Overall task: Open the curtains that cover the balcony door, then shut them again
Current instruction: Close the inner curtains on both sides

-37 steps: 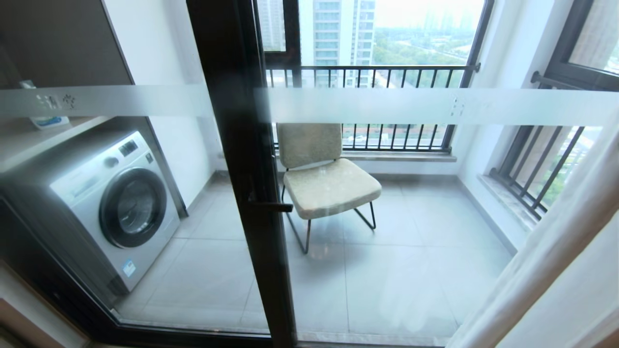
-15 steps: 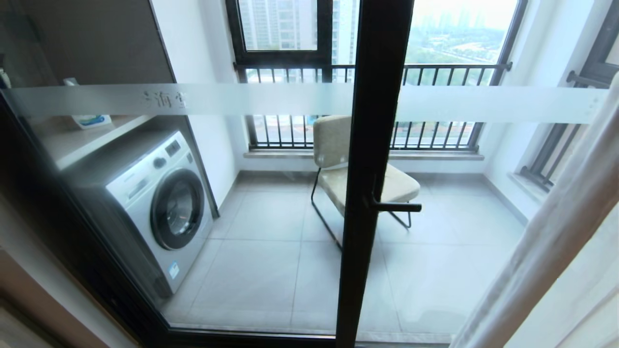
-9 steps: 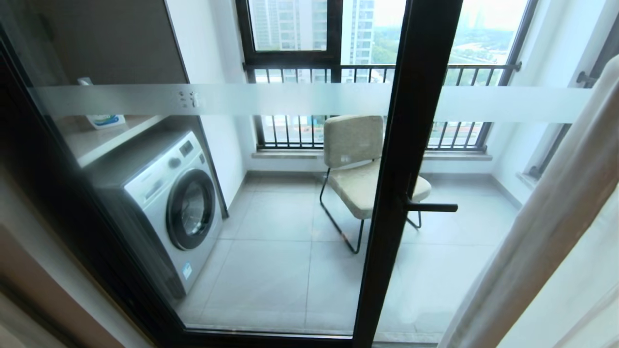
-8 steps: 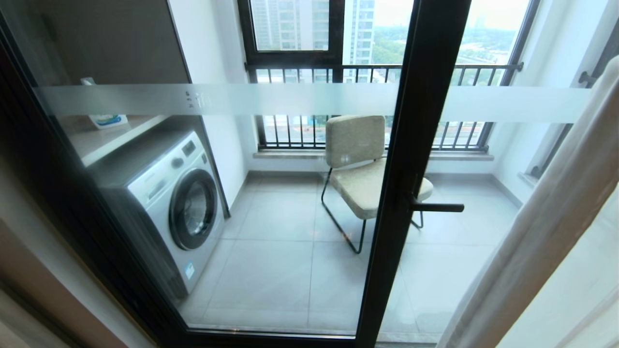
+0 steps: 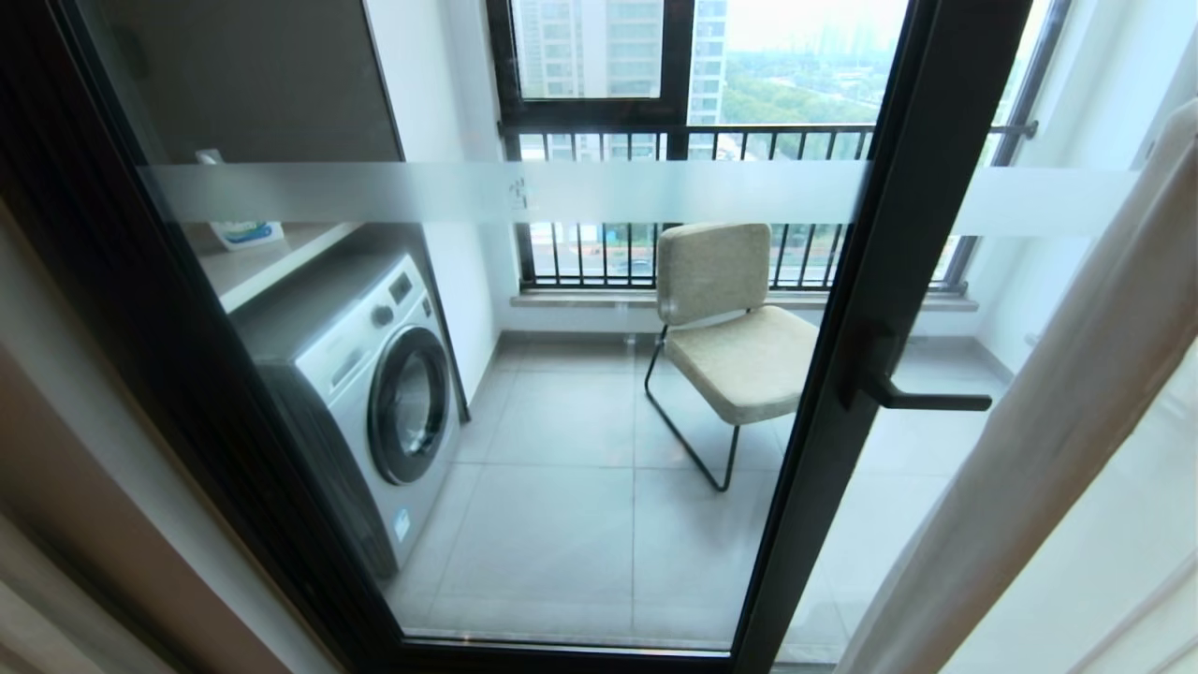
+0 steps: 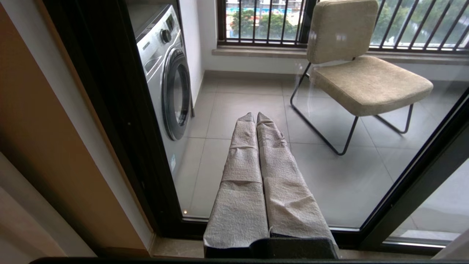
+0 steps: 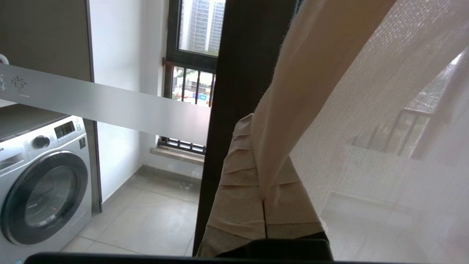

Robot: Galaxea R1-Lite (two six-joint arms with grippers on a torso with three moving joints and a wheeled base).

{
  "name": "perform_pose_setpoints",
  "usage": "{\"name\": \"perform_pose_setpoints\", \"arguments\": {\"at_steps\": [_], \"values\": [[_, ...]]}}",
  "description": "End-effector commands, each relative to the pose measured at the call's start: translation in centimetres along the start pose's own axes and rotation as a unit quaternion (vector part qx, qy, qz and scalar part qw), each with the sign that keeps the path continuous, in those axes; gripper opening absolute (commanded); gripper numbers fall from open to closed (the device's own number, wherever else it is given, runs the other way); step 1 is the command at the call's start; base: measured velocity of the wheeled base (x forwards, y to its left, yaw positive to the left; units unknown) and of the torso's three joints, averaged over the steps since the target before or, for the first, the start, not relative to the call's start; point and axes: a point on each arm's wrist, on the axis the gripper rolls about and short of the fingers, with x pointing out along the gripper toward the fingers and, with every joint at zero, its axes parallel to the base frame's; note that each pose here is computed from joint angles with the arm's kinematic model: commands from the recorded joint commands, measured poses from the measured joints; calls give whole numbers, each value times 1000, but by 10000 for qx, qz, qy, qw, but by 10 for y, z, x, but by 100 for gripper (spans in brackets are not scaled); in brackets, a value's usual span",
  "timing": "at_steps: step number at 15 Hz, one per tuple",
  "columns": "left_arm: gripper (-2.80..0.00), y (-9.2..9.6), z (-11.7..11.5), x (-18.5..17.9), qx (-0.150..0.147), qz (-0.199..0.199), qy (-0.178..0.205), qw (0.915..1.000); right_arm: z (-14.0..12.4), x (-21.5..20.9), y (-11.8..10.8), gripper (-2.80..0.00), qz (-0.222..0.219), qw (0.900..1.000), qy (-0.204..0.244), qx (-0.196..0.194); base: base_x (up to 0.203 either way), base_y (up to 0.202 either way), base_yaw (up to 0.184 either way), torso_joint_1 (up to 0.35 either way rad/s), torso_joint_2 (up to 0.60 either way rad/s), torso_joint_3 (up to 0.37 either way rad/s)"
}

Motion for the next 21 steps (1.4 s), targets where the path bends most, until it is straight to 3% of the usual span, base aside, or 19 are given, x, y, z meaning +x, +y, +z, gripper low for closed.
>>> {"name": "perform_pose_setpoints", "arguments": {"at_steps": [1, 16, 21], "values": [[-280, 0, 0, 0, -12, 3, -2, 10000, 0, 0, 0, -280, 9, 10000, -18, -6, 0, 190, 0, 2, 2, 2], [-280, 0, 0, 0, -12, 3, -2, 10000, -3, 1, 1, -280, 14, 10000, 42, 5, 0, 192, 2, 3, 2, 4], [-280, 0, 0, 0, -12, 3, -2, 10000, -3, 2, 0, -280, 14, 10000, 43, 5, 0, 42, 0, 1, 2, 1]]}}
